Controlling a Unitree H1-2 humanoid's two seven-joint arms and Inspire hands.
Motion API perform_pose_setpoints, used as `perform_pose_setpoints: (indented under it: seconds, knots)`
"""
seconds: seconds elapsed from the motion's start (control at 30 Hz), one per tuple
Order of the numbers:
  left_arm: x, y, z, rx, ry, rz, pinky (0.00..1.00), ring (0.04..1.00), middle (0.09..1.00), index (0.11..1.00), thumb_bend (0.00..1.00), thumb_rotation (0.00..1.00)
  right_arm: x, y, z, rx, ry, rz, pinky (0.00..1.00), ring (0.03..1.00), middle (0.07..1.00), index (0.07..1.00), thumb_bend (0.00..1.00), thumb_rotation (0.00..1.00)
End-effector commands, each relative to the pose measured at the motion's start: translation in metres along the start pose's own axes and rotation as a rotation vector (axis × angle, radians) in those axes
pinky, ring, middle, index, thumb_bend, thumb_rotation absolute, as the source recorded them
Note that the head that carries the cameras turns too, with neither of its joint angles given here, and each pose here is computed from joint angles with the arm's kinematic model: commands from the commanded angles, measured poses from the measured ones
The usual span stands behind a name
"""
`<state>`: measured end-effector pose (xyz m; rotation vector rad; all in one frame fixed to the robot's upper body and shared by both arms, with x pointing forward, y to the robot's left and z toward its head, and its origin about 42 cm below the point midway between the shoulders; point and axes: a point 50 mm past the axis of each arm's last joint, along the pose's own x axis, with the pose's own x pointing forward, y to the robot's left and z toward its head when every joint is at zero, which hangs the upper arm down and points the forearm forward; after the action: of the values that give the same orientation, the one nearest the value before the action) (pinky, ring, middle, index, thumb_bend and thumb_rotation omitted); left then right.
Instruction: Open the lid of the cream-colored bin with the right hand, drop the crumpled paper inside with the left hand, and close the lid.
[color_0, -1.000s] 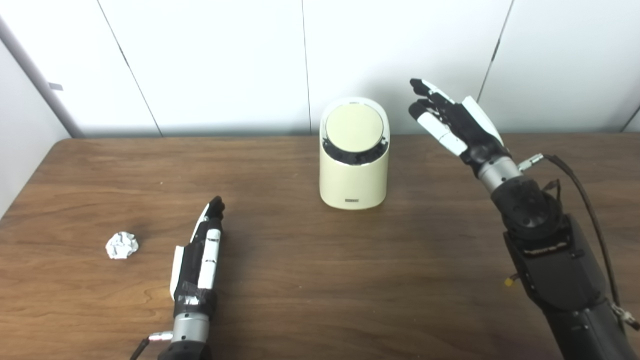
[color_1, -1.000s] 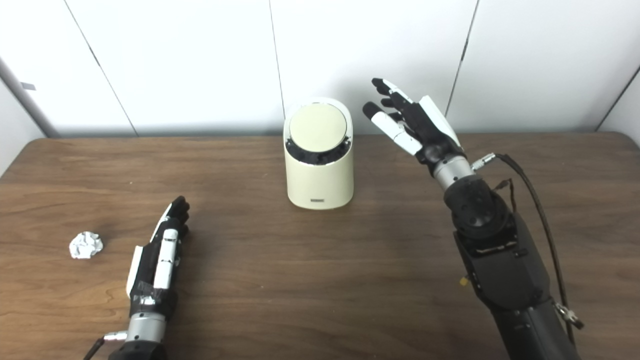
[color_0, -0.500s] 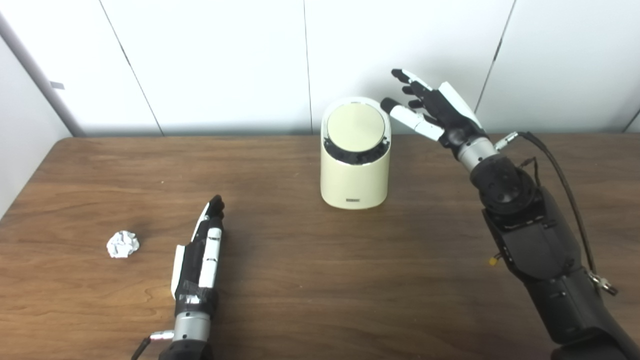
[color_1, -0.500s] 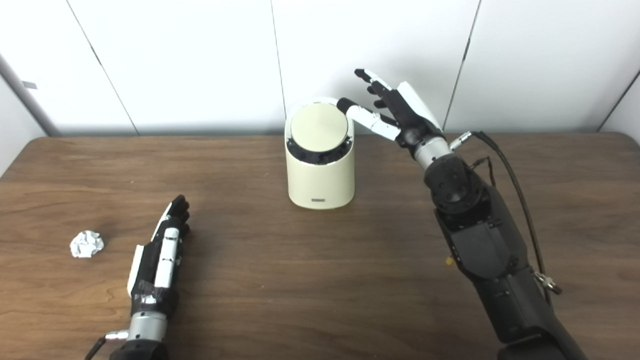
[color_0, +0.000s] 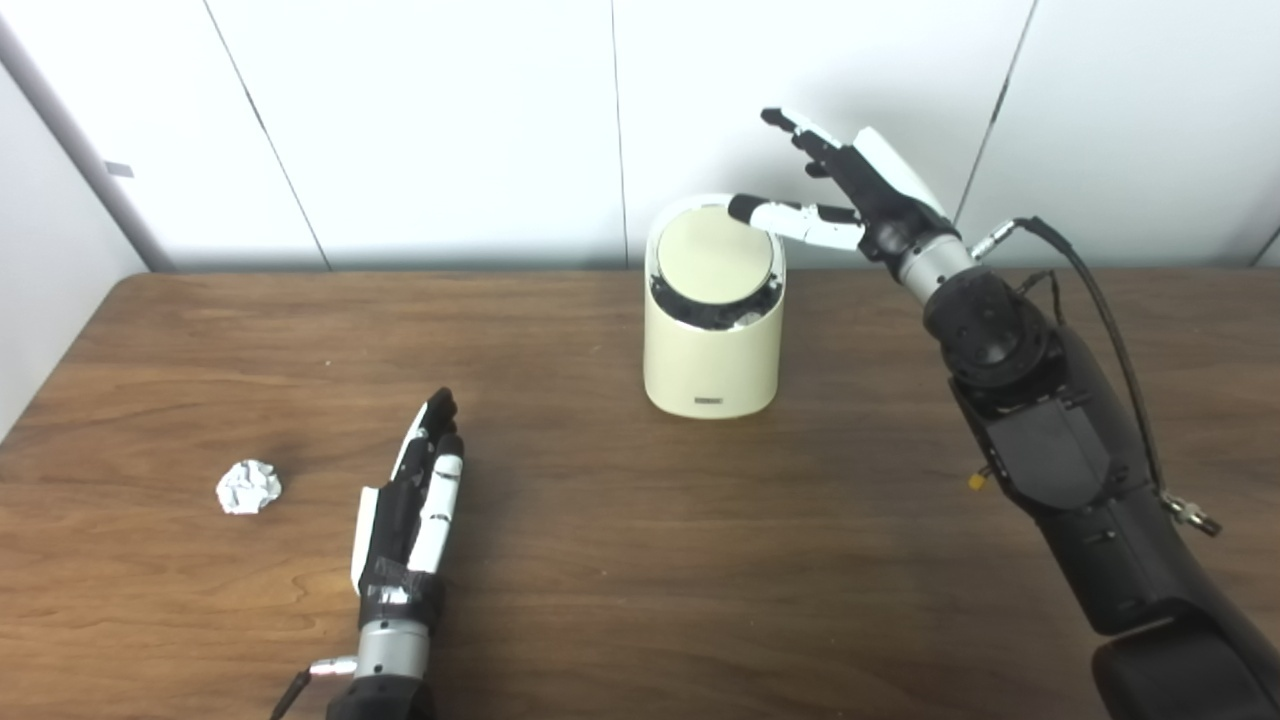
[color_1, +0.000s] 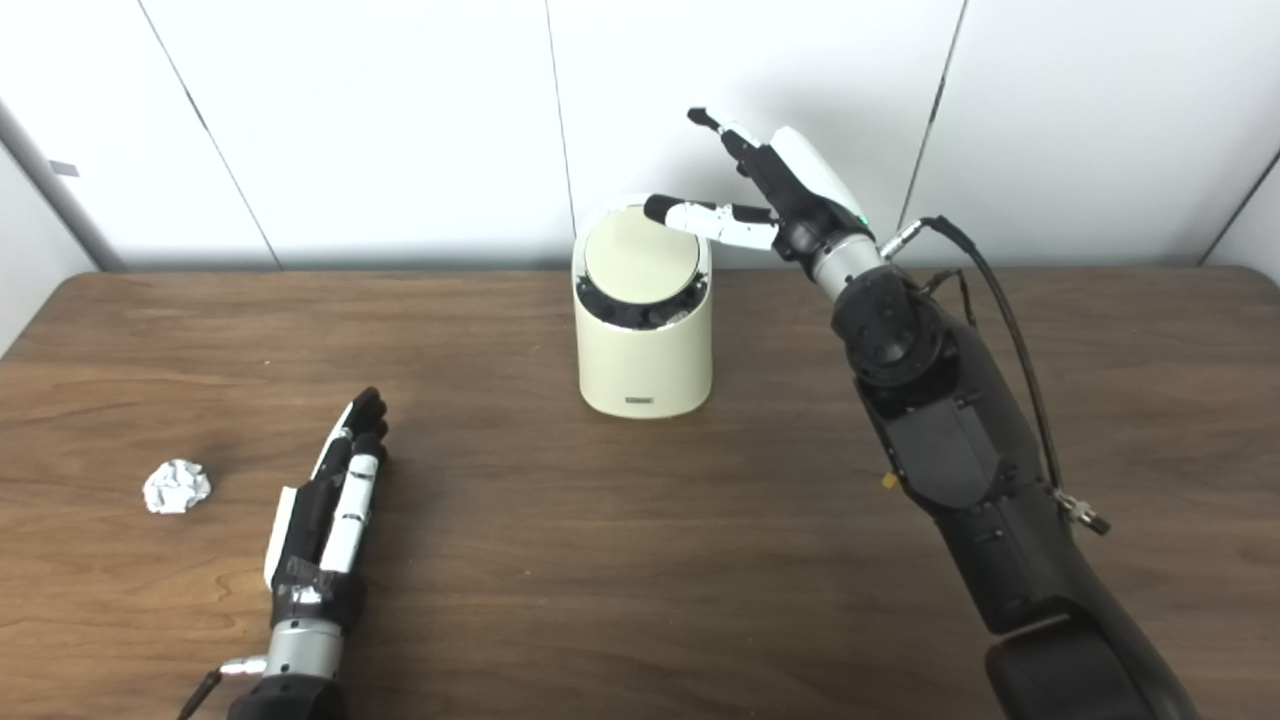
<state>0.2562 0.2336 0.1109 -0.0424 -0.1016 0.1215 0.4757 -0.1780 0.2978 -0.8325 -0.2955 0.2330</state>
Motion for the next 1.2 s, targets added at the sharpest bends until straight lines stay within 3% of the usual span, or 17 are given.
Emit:
perform_pose_setpoints:
  seconds: [0.0, 0.37, 0.67, 0.93, 1.17]
  knots:
    - [0.000, -0.008, -0.007, -0.020, 0.001, -0.005, 0.99, 0.977, 0.960, 0.943, 0.38, 0.72, 0.015, -0.021, 0.028, -0.050, -0.098, -0.070, 0.89, 0.945, 0.951, 0.939, 0.71, 0.70]
    - [0.001, -0.009, -0.005, -0.035, 0.000, -0.007, 1.00, 0.984, 0.961, 0.923, 0.35, 0.73, 0.024, -0.011, 0.033, -0.090, -0.104, -0.083, 0.89, 0.980, 0.996, 0.968, 0.69, 0.65]
    - [0.002, -0.010, -0.005, -0.035, -0.009, -0.010, 1.00, 0.981, 0.955, 0.919, 0.37, 0.72, 0.022, -0.004, 0.028, -0.099, -0.112, -0.082, 0.87, 0.986, 1.000, 0.990, 0.72, 0.64]
    - [0.002, -0.011, -0.004, -0.039, -0.004, -0.009, 1.00, 0.985, 0.958, 0.922, 0.38, 0.72, 0.022, -0.002, 0.022, -0.105, -0.113, -0.078, 0.88, 0.984, 1.000, 1.000, 0.72, 0.56]
    - [0.001, -0.012, -0.004, -0.042, -0.006, -0.009, 1.00, 0.984, 0.958, 0.925, 0.37, 0.78, 0.022, 0.001, 0.015, -0.117, -0.104, -0.066, 0.90, 0.988, 1.000, 1.000, 0.72, 0.53]
